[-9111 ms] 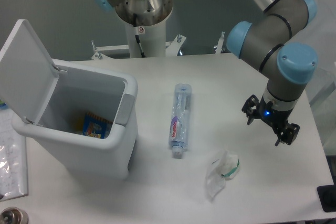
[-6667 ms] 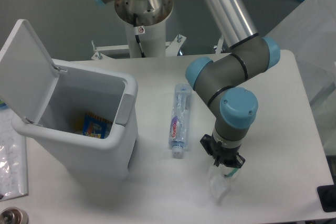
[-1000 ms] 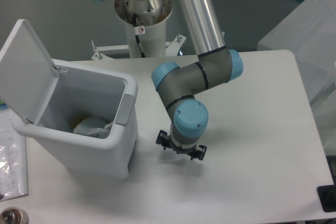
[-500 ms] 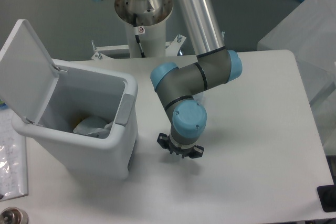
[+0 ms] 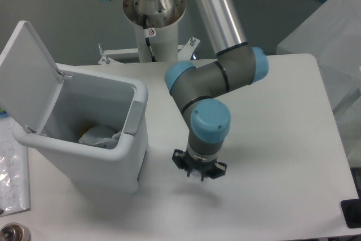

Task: Place the trash in the trash can
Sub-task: 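Rotate the gripper and close it around the bottle's end, then lift the bottle and carry it over the white bin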

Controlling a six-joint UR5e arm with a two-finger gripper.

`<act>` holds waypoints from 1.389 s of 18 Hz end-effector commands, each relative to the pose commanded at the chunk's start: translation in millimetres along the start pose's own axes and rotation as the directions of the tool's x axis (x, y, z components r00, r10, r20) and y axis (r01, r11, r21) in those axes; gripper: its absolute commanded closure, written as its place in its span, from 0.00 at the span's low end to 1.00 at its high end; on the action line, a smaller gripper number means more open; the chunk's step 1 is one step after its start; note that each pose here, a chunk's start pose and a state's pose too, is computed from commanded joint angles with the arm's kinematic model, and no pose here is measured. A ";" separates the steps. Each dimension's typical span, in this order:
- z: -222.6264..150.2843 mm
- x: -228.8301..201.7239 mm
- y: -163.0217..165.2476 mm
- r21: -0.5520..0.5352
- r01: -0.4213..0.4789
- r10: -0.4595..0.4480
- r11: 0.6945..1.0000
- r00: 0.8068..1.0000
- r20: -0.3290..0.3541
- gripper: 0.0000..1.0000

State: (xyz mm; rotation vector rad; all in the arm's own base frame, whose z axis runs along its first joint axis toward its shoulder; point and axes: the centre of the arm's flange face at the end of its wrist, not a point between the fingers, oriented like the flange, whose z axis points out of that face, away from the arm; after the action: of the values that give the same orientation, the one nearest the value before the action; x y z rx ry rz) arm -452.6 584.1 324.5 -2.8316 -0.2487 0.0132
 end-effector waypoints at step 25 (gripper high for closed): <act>-306.5 74.3 -36.9 0.779 -0.009 0.318 0.627 0.916 -0.245 0.98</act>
State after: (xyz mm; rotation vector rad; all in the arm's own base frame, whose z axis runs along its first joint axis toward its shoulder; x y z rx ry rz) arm -374.9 541.9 629.5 -1.9210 0.1036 -0.2964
